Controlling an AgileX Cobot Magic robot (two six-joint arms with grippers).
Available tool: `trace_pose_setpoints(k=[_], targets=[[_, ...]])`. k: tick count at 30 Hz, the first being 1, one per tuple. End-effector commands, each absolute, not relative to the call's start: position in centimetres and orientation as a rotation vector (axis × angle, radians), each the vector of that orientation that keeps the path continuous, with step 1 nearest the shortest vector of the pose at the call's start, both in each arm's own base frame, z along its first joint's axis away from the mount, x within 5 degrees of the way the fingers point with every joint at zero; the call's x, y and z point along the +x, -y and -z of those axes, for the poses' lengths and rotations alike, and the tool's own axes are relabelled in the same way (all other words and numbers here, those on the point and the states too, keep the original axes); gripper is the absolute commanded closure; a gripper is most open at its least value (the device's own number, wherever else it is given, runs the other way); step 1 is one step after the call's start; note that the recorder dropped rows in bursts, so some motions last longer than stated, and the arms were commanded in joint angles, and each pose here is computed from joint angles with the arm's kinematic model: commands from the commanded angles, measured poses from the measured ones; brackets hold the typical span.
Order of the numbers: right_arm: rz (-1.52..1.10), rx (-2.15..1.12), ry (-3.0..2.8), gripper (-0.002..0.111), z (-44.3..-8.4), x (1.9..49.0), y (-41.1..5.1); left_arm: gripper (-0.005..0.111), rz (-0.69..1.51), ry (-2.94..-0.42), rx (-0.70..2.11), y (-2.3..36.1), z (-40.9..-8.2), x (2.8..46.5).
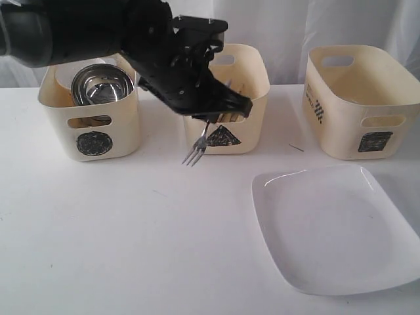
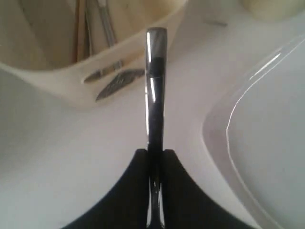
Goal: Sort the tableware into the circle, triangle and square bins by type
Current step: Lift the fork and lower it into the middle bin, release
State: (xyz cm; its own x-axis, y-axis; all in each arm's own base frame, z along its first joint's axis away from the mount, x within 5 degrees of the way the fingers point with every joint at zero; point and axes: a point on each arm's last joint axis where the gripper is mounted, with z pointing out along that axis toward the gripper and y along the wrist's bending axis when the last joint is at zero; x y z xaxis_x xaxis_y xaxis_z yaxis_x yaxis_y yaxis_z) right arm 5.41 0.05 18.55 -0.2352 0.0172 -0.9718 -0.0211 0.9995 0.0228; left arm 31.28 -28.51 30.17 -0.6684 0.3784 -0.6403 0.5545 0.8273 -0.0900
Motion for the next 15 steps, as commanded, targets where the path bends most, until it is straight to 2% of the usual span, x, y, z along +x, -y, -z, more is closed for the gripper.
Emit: trace_pose_setpoints(k=[1,7,15], targets=[[-0.039,0.003,-1.799,0.108,-18.5,5.4,0.0,0.107,0.415,-2.203,0.72,29.4,-32.9,31.5],[-0.039,0.003,-1.799,0.108,-18.5,5.4,0.0,0.107,0.374,-2.08,0.744,30.6,-34.2,33.3],[-0.039,0.003,-1.799,0.108,-18.5,5.4,0.0,0.107,0.365,-1.979,0.712,32.0,-33.0,36.7]])
